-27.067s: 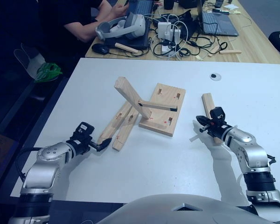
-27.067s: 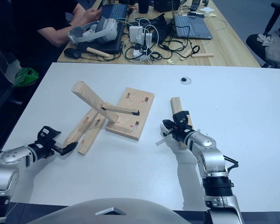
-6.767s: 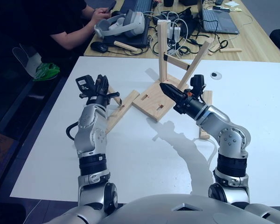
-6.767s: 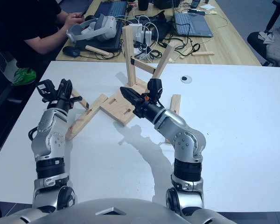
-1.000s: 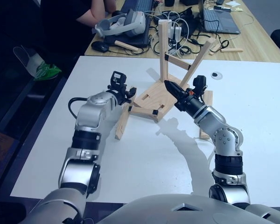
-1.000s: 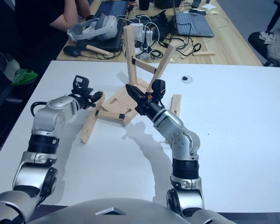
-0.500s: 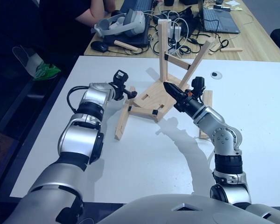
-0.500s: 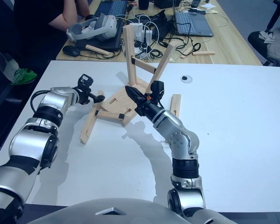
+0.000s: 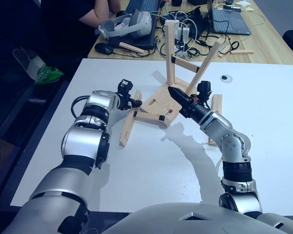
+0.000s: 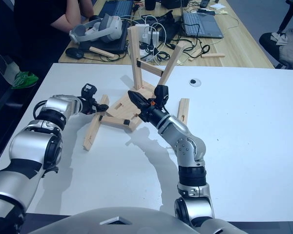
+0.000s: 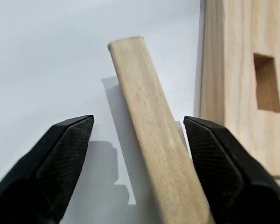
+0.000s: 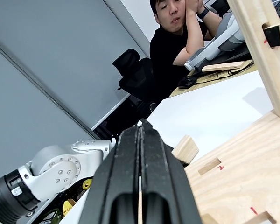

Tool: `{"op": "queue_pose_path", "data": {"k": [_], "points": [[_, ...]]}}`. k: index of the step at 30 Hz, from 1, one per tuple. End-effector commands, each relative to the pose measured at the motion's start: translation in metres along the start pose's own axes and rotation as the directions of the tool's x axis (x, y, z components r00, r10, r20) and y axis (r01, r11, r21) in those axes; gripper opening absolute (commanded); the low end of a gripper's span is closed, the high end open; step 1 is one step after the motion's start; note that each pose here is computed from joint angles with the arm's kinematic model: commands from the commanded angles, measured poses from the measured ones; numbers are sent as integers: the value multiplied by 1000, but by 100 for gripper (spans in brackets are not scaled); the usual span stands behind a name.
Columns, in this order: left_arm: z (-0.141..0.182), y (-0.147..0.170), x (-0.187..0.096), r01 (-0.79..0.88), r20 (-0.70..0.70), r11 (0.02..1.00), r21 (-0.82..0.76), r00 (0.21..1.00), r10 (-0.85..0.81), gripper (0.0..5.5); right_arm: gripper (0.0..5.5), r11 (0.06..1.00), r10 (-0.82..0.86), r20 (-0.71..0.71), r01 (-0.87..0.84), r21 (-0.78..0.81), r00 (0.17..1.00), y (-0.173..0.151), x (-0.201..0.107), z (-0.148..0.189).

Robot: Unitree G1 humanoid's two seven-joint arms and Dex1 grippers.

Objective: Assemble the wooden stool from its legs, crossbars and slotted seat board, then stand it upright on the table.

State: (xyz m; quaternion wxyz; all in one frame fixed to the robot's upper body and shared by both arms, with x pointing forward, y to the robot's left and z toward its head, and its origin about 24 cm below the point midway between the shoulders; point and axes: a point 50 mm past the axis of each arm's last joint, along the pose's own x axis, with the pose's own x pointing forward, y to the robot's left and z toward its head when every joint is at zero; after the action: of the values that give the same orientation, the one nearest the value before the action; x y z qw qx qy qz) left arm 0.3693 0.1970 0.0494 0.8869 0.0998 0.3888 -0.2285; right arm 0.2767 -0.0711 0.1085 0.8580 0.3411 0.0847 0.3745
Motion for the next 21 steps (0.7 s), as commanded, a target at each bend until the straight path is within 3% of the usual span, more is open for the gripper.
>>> {"op": "queue_pose_path", "data": {"k": [1,16,21], "points": [[-8,-6,5,37,-47,999,36,998,-35,302,0,1000,-20,-3,20,2,1000,-2,0,-2],[-4,-5,0,109,-7,991,-76,994,-110,109,0,999,-33,2,33,-1,999,-4,2,-3],[6,4,-11,124,29,987,-98,992,-121,104,0,999,-41,28,41,-2,999,-7,1,0]]}}
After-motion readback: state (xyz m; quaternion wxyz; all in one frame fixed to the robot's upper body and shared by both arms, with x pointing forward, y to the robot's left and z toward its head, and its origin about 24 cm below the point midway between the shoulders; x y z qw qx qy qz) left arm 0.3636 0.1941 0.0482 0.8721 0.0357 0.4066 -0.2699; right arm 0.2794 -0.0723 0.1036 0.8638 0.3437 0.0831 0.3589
